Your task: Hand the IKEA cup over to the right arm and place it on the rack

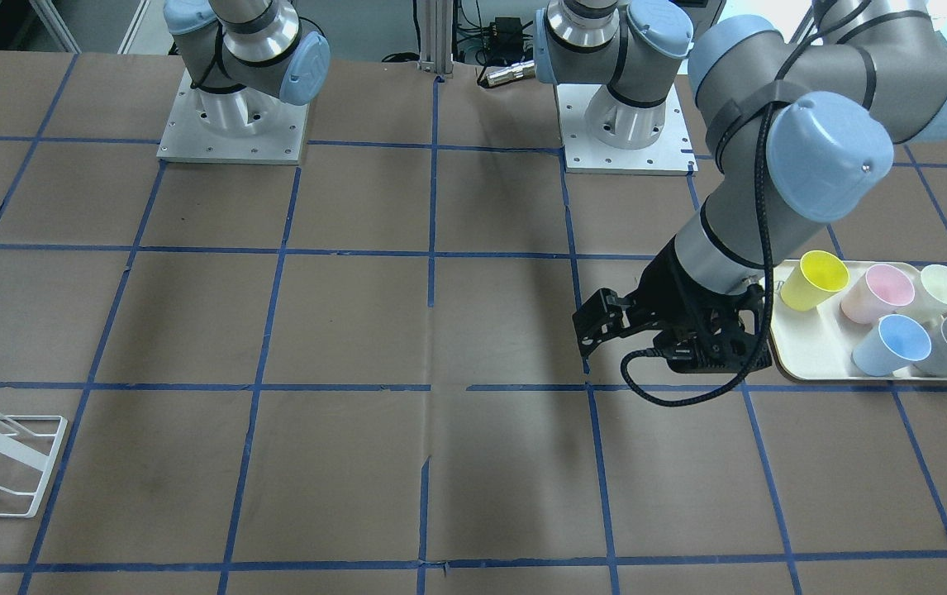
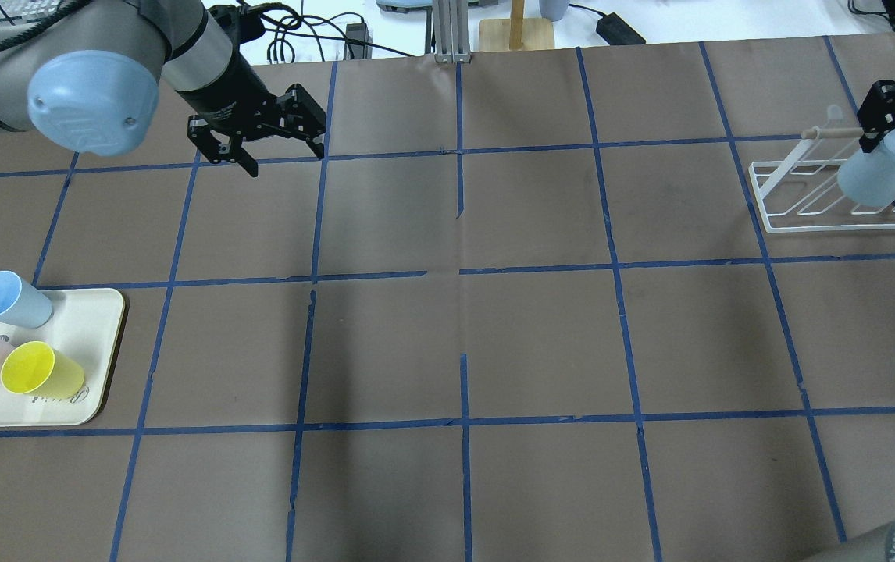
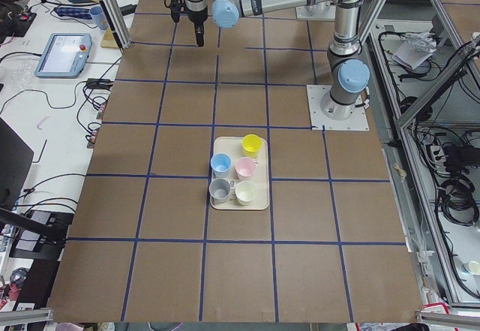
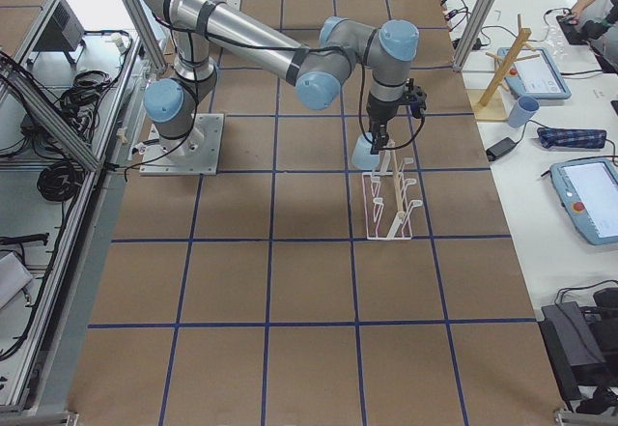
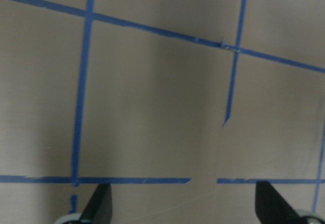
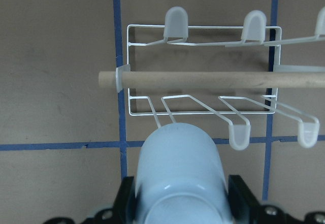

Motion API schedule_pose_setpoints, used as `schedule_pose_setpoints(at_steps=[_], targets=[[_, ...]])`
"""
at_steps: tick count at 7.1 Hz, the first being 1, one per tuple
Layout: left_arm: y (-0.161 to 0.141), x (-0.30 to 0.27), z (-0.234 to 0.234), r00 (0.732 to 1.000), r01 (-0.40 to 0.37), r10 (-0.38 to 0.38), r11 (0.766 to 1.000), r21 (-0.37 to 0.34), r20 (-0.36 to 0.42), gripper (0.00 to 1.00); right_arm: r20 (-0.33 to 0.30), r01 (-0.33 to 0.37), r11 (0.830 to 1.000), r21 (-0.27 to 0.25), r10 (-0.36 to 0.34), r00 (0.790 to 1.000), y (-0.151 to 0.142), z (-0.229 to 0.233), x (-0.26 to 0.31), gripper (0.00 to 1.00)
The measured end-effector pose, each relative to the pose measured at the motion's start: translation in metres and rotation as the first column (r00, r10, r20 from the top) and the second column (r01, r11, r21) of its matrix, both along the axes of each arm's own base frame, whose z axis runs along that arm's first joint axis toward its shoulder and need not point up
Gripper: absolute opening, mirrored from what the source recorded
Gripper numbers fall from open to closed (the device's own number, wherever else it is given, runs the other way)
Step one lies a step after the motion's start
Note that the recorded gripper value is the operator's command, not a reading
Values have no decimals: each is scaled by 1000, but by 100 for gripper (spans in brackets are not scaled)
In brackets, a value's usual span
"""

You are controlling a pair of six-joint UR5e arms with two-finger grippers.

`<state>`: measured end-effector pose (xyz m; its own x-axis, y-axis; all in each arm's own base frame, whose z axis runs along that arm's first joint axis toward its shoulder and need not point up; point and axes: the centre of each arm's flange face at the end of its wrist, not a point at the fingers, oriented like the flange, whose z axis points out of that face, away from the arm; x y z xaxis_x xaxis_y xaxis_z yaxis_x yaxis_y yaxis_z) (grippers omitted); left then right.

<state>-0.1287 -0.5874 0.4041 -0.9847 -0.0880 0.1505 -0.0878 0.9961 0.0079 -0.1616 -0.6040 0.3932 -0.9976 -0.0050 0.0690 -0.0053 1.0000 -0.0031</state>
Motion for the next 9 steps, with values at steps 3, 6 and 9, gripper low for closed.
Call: schedule_pose_setpoints(at_steps=[3, 6, 9], targets=[[56, 11, 47, 991, 21, -33, 996, 86, 133, 100, 22, -4, 1000, -9, 5, 1000, -12, -21, -4, 6], [85, 23, 62, 985, 27, -46, 993, 114, 168, 100, 62, -5, 999, -36, 7, 998, -25, -42, -5, 75], [105, 27, 54, 986, 36, -56, 991, 127, 158, 100, 76, -7, 999, -52, 11, 997, -27, -41, -4, 100]])
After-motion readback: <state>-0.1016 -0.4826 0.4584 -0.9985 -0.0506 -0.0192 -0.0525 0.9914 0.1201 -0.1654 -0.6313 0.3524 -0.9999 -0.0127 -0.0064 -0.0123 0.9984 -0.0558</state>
